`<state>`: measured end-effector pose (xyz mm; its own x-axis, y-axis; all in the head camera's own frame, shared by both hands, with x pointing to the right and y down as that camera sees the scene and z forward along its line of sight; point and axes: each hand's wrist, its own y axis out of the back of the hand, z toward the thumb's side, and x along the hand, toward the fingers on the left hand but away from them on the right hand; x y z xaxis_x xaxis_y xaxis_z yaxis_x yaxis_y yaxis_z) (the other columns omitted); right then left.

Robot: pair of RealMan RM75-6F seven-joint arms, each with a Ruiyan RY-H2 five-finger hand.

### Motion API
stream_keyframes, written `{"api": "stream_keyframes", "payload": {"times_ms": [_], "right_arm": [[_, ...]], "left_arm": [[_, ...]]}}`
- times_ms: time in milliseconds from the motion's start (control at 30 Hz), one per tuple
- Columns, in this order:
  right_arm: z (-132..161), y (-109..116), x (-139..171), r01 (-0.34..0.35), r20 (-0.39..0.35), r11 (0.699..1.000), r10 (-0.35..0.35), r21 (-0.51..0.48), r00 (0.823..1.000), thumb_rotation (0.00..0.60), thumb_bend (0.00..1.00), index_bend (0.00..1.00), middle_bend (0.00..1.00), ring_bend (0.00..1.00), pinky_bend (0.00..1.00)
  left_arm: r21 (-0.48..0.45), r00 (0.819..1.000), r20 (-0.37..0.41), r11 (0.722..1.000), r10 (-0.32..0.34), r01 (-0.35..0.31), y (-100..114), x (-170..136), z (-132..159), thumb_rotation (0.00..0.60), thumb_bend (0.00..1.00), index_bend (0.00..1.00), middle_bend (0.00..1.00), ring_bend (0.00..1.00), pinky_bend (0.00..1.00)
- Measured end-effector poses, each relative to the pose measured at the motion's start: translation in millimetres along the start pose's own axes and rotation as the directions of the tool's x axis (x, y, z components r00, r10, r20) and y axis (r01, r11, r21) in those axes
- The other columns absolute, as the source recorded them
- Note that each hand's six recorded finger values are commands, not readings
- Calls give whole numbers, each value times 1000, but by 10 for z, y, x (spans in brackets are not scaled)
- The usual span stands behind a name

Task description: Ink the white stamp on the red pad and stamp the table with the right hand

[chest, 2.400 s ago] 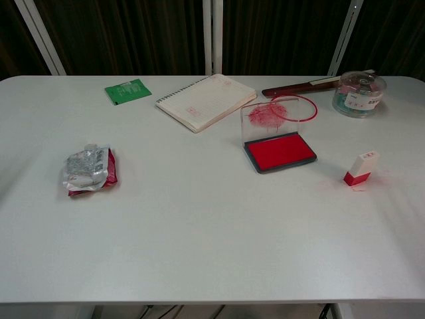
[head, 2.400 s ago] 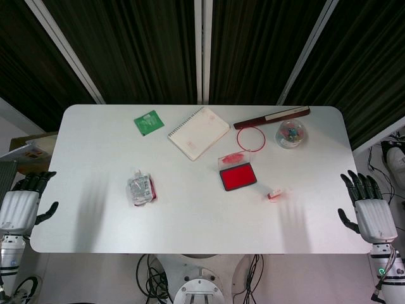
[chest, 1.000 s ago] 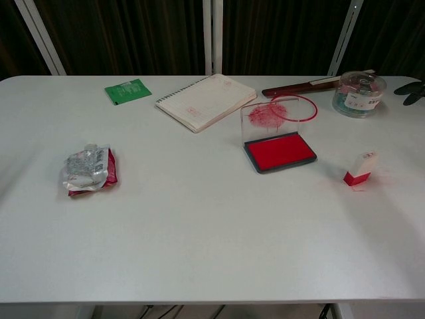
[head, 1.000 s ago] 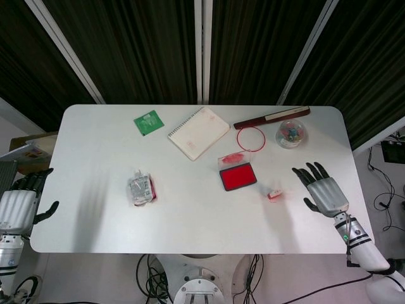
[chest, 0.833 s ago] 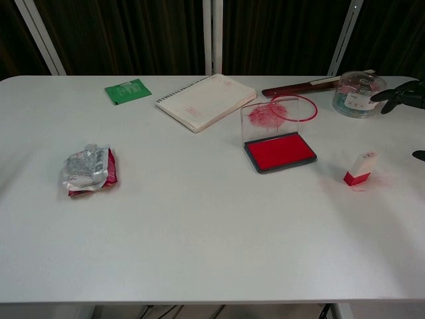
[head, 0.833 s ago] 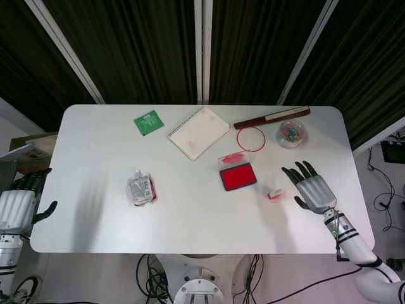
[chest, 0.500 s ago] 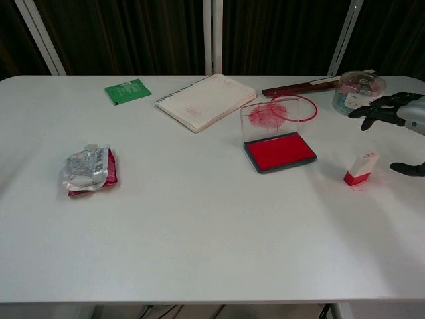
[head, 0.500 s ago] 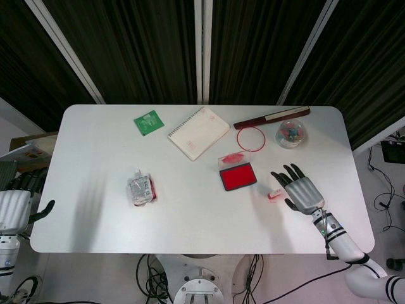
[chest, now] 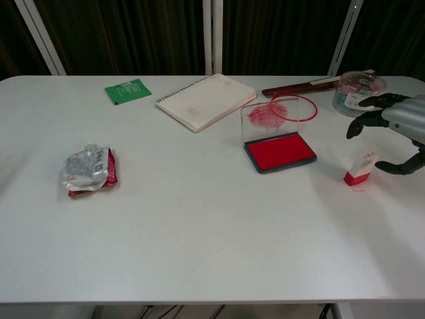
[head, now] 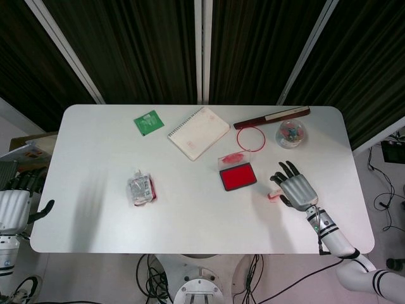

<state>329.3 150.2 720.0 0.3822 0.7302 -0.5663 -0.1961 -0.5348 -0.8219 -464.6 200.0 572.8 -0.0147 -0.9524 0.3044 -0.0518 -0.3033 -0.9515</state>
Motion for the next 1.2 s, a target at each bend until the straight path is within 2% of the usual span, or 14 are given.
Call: {"api": "stream_keyframes", "payload": {"times_ms": [233, 1200], "right_arm": [[57, -38, -54, 13, -7, 1000, -13, -14, 1000, 600, 264, 382, 316, 36, 0], [87, -126, -86, 20, 4, 999, -20, -28, 1000, 600, 284, 520, 470, 115, 0]], "left_arm": [[-2, 1000, -2, 1000, -4, 4, -1, 2, -11, 600, 229, 135, 200, 181, 298], [-20, 1000, -9, 1000, -6, 6, 7, 7, -34, 600, 187, 135, 200, 180, 299]]}}
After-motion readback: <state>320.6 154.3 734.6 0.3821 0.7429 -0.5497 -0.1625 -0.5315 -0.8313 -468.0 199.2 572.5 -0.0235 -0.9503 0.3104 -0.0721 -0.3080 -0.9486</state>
